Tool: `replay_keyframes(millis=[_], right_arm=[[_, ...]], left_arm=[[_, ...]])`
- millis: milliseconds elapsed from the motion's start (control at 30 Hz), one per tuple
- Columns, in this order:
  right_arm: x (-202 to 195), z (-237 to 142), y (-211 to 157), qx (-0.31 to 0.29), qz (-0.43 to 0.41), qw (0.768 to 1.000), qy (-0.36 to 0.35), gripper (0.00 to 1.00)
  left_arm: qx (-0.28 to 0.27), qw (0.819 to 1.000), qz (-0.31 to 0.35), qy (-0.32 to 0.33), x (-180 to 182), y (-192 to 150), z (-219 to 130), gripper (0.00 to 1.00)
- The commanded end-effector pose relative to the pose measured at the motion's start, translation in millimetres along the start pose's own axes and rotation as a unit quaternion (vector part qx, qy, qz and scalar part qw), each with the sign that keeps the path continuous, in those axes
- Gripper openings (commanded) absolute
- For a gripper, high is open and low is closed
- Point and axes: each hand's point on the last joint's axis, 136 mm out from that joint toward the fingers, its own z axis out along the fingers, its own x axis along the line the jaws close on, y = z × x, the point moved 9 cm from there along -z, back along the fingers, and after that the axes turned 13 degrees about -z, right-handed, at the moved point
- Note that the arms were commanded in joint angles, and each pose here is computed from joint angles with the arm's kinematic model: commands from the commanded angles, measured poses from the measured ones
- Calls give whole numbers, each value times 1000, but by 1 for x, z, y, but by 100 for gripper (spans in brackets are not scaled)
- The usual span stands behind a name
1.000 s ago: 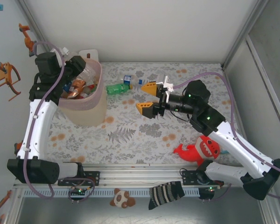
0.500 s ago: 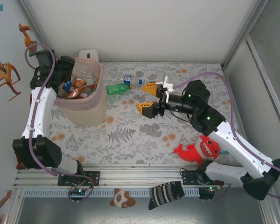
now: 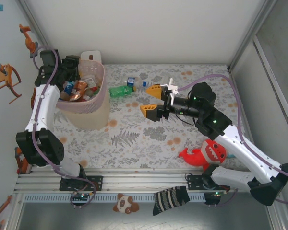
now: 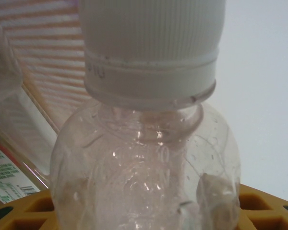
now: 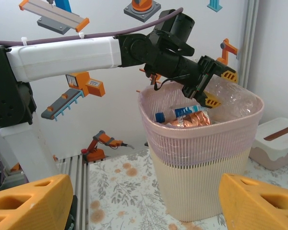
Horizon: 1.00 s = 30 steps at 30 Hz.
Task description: Put the plastic bottles in the bin
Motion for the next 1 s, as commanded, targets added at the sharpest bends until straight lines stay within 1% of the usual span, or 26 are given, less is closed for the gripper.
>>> replay_keyframes(millis=[0,67,133,367,467,700,767,900,967], right_arm=[[5,-6,7,-11,-14,1000,-3,78],[6,-7,7,-10,-14,1000,-4,79],[6,-9,8,-12,-15,1000,-5,78],[8,-11,8,-13,-16,1000,-6,78],[8,-12,7,-13,-16,1000,-6,78],[8,-12,7,-14,-15,1000,-6,78],[8,-11,7,-14,-15,1000,-5,78],[8,-11,7,-14,-15,1000,-4,78],[8,-10,7,-14,-16,1000,-4,78]], left_arm=[[24,999,-28,-18,-6,-6,-9,60],[23,999,-32,-16,-6,-7,-15,67],[19,999,-35,-12,-5,-9,-21,71],[4,999,-41,-13,-5,-8,-41,78],[1,999,-41,-15,-4,-7,-46,78],[7,999,-44,7,8,-8,-43,78],[11,999,-37,0,8,-8,-43,78],[27,999,-5,-17,-2,-11,-46,73],[27,999,22,-25,-7,-13,-48,67]])
